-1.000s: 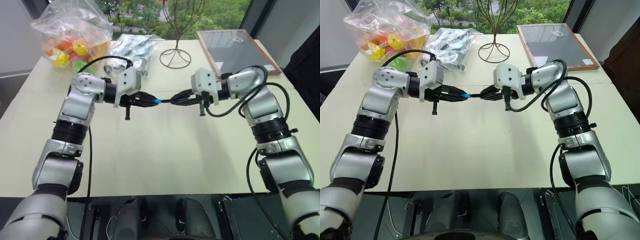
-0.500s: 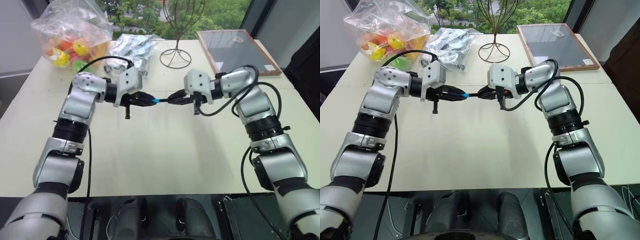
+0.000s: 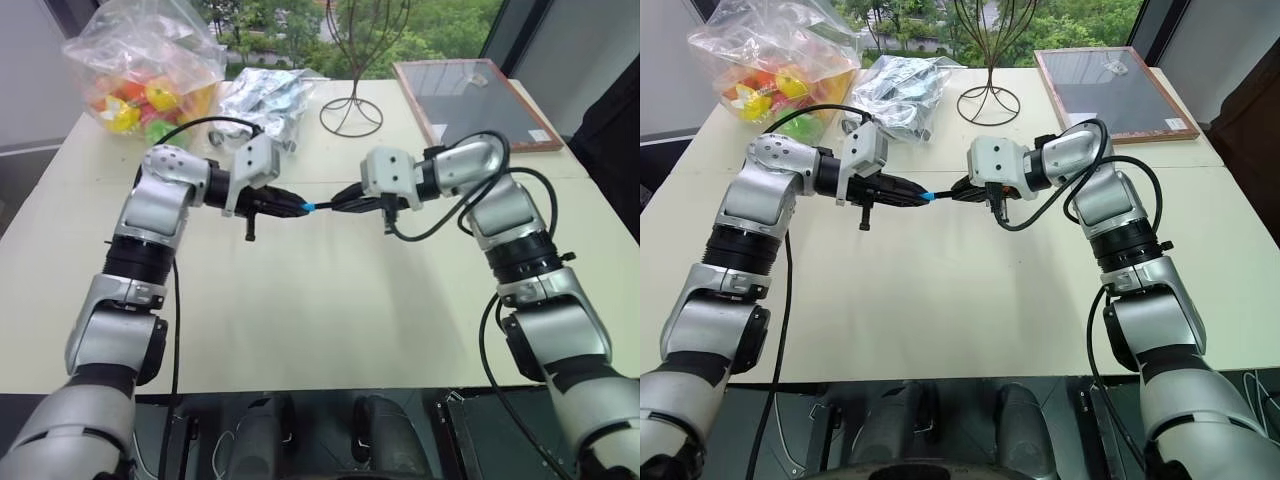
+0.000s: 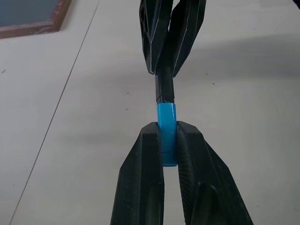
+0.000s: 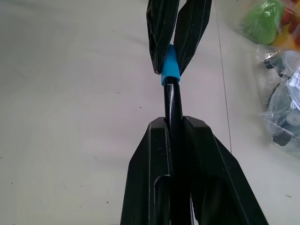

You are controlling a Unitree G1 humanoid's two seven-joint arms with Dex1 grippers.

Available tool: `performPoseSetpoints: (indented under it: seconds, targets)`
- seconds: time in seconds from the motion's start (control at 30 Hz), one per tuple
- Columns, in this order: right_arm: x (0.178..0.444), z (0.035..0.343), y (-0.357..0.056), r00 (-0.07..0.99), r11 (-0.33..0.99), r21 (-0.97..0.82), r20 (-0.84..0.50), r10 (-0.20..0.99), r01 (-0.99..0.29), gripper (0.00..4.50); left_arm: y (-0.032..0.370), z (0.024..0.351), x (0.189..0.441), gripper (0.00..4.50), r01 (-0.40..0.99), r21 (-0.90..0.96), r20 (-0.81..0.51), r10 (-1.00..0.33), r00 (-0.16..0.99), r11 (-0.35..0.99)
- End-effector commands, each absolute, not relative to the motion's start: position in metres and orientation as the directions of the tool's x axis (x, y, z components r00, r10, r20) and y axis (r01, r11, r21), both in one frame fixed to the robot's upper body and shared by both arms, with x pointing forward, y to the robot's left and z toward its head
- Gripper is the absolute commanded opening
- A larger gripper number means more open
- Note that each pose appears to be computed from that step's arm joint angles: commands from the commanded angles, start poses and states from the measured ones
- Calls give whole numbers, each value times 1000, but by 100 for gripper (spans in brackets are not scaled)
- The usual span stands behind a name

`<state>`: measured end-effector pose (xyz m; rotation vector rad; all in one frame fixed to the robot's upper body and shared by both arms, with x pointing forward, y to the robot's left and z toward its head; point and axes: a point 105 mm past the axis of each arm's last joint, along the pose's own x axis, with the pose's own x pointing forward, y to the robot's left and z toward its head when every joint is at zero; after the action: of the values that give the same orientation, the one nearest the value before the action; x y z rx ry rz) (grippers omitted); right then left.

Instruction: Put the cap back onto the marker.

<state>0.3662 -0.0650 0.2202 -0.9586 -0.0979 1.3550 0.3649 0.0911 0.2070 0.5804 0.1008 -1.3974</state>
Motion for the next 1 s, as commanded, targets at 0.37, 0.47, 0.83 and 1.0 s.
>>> performPoseSetpoints:
  seconds: [0.37, 0.47, 0.83, 1.0]
  targets:
    - [354, 251, -12, 232, -196, -753, -421, 877, -628, 0, 51, 225, 340, 4, 936, 329, -425, -904, 31, -123]
    - [352, 250, -9, 211, -173, -726, -406, 889, -666, 0, 46, 224, 342, 4, 921, 374, -418, -907, 59, -113]
    - [346, 258, 4, 158, -92, -636, -325, 932, -766, 0, 31, 223, 342, 4, 873, 473, -370, -926, 72, -121]
    - [345, 257, 2, 151, -103, -634, -333, 931, -766, 0, 35, 219, 343, 4, 877, 466, -384, -920, 78, -120]
